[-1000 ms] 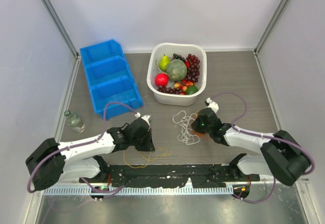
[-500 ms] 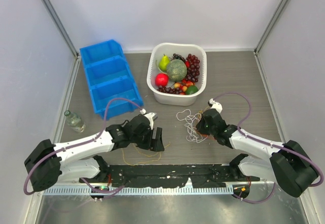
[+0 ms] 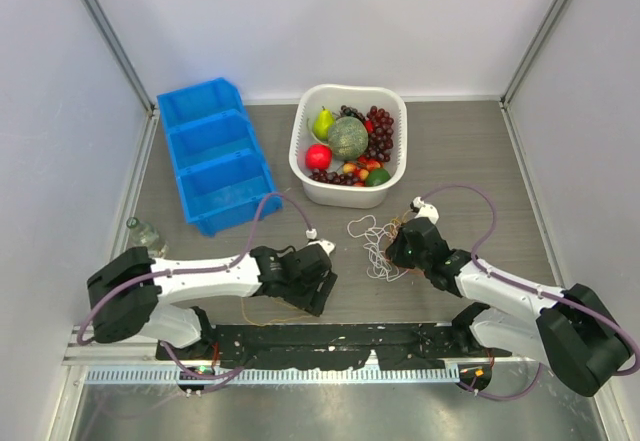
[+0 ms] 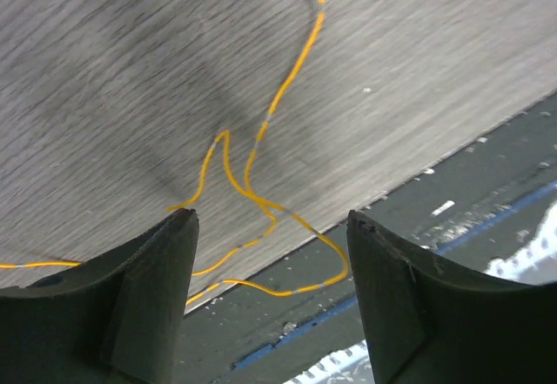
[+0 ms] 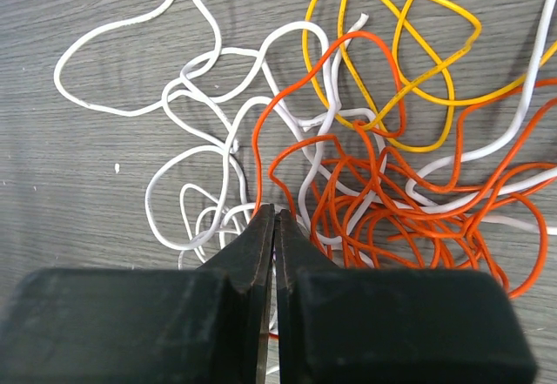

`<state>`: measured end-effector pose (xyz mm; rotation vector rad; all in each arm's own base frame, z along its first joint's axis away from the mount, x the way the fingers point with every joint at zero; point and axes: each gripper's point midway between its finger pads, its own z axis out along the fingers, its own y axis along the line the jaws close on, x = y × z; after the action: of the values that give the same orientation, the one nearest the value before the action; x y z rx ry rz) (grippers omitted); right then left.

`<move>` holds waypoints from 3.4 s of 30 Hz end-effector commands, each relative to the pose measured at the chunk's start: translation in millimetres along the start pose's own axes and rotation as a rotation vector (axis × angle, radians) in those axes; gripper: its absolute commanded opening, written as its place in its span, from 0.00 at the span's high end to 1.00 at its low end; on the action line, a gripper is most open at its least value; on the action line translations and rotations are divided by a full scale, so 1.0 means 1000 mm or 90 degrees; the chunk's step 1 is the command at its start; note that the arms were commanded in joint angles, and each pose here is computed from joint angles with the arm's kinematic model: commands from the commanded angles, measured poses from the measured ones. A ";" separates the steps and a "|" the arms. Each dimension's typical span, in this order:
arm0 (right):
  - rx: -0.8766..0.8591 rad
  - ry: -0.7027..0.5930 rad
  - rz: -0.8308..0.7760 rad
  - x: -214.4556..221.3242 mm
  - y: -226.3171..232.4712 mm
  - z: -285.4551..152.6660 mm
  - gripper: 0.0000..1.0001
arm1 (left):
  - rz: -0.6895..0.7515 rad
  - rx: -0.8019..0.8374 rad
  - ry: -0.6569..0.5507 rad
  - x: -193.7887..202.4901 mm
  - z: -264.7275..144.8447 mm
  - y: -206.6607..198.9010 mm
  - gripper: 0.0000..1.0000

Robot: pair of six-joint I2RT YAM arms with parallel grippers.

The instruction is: Untangle the cables

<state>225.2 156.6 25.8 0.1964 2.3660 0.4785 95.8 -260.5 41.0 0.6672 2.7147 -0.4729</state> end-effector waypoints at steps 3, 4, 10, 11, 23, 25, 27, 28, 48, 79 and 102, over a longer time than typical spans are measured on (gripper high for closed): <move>-0.033 -0.027 -0.002 -0.011 0.010 -0.002 0.92 | 0.011 -0.077 -0.030 -0.016 0.014 0.012 0.49; -0.034 -0.026 -0.004 -0.010 0.010 -0.002 0.92 | 0.010 -0.079 -0.032 -0.018 0.015 0.011 0.55; -0.047 -0.025 -0.007 -0.010 0.013 -0.003 0.92 | 0.009 -0.124 -0.069 -0.048 -0.009 0.009 1.00; -0.046 -0.027 -0.006 -0.012 0.013 -0.002 0.92 | 0.011 -0.134 -0.097 -0.062 -0.021 0.008 1.00; -0.057 -0.021 -0.013 -0.010 0.015 -0.002 0.92 | -0.086 -0.285 -0.410 -0.232 -0.208 0.109 1.00; -0.066 -0.031 -0.011 -0.012 0.017 -0.004 0.92 | -0.096 -0.272 -0.450 -0.255 -0.224 0.118 1.00; -0.065 -0.043 -0.007 -0.014 0.015 -0.006 0.92 | -0.102 -0.258 -0.479 -0.276 -0.234 0.125 1.00; -0.066 -0.052 -0.003 -0.017 0.015 -0.008 0.92 | -0.110 -0.255 -0.481 -0.286 -0.234 0.132 1.00; -0.090 -0.101 0.008 -0.026 0.016 -0.019 0.89 | -0.134 -0.143 -0.646 -0.310 -0.333 0.133 1.00; -0.108 -0.130 0.015 -0.030 0.017 -0.028 0.86 | -0.338 -0.500 -0.233 -0.191 -0.123 0.282 1.00; -0.098 -0.141 0.020 -0.033 0.014 -0.029 0.85 | -0.198 -0.033 -0.383 -0.225 -0.170 0.150 0.05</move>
<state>222.9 155.7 62.3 0.1715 2.1539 0.6299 336.9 -97.9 214.0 -0.1581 2.3201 -0.1326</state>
